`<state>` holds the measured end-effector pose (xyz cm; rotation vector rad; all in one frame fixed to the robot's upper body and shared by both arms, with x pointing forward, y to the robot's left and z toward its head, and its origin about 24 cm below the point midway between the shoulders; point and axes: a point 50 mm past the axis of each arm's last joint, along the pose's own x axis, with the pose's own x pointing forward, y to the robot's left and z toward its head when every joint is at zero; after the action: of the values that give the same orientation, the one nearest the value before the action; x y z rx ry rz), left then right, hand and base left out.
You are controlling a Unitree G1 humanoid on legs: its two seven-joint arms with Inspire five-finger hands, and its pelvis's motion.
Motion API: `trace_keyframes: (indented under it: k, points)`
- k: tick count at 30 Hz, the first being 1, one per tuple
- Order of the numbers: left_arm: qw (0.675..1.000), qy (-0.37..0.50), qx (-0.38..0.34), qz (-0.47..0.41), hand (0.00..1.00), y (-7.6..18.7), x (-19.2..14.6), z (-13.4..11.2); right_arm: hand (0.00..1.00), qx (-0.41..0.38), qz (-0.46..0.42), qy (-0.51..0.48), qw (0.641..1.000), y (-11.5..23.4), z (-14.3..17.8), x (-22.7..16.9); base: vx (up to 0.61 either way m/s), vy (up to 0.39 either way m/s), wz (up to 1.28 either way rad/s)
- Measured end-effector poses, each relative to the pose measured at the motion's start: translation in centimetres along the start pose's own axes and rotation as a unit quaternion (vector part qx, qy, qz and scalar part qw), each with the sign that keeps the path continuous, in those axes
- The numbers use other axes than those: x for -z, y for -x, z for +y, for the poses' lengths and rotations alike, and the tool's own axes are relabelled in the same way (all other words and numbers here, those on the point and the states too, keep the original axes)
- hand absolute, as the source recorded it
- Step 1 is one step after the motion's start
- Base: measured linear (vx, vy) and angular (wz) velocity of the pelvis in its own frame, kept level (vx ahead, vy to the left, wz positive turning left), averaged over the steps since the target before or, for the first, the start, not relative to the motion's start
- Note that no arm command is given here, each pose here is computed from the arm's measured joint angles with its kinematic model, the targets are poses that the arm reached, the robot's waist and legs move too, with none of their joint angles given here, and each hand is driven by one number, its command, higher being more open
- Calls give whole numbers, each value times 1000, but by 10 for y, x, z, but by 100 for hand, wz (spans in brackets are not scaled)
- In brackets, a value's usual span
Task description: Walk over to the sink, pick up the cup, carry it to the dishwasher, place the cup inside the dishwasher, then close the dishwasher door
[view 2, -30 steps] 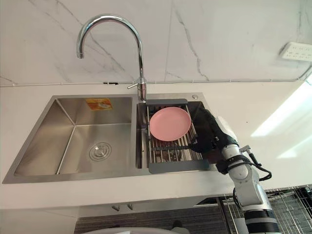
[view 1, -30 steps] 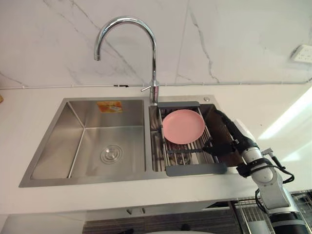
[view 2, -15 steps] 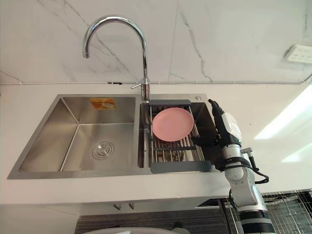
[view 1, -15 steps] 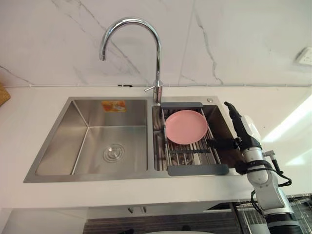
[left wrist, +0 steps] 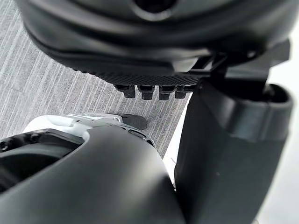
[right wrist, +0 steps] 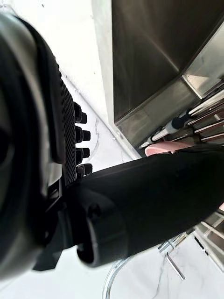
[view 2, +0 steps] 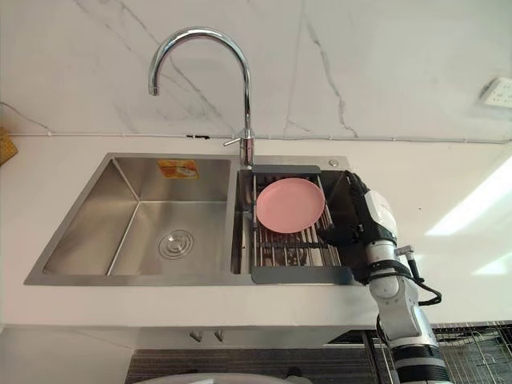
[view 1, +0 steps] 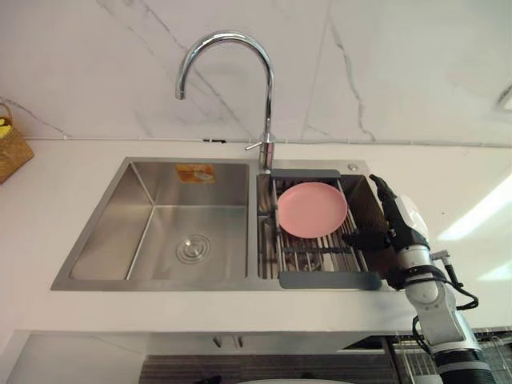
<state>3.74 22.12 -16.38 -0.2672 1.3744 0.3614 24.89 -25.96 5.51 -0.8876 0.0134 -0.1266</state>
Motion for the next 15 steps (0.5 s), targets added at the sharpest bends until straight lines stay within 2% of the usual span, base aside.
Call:
trace_keyframes:
  k: [15]
  points:
    - [1000,-1,8,-1,100,0,-1,-1,100,-22,8,20,1000,-6,14,2,-40,-21,6]
